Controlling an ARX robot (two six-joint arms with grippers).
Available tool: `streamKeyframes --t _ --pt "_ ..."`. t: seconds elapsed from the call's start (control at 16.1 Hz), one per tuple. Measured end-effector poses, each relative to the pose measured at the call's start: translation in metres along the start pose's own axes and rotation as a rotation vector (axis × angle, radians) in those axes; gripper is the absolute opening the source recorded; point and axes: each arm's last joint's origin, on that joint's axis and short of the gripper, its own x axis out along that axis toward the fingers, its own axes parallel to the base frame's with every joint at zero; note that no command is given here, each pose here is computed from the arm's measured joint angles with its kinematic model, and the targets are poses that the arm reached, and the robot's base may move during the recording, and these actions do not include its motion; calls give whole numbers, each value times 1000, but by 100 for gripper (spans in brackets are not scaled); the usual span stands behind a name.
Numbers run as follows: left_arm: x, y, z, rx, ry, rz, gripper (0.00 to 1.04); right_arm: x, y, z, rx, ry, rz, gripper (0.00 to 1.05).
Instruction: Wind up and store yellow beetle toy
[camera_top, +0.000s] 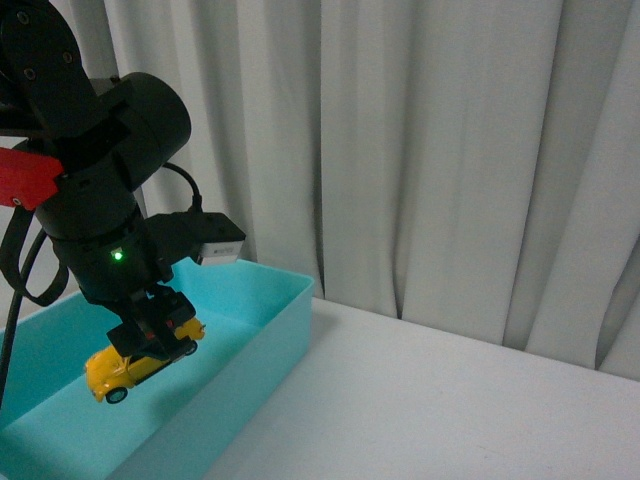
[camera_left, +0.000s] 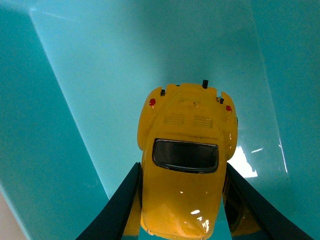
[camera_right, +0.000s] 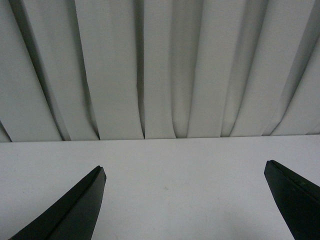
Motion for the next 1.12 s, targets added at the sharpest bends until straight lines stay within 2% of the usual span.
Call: streamKeyframes --t 0.19,0.43,0.74,0.93,1.05,1.12 --pt "-2 -2 3 -12 0 8 39 0 0 0 0 0 0 98" --pt "-14 -6 20 -86 -36 19 39 0 0 0 0 0 0 98" --pt "10 -9 31 -156 -2 49 39 0 0 0 0 0 0 98" --pt "14 4 43 -196 -28 79 39 0 0 0 0 0 0 98" --pt "37 31 46 -234 14 104 39 0 0 0 0 0 0 98" --pt "44 38 51 -203 -16 108 39 0 0 0 0 0 0 98"
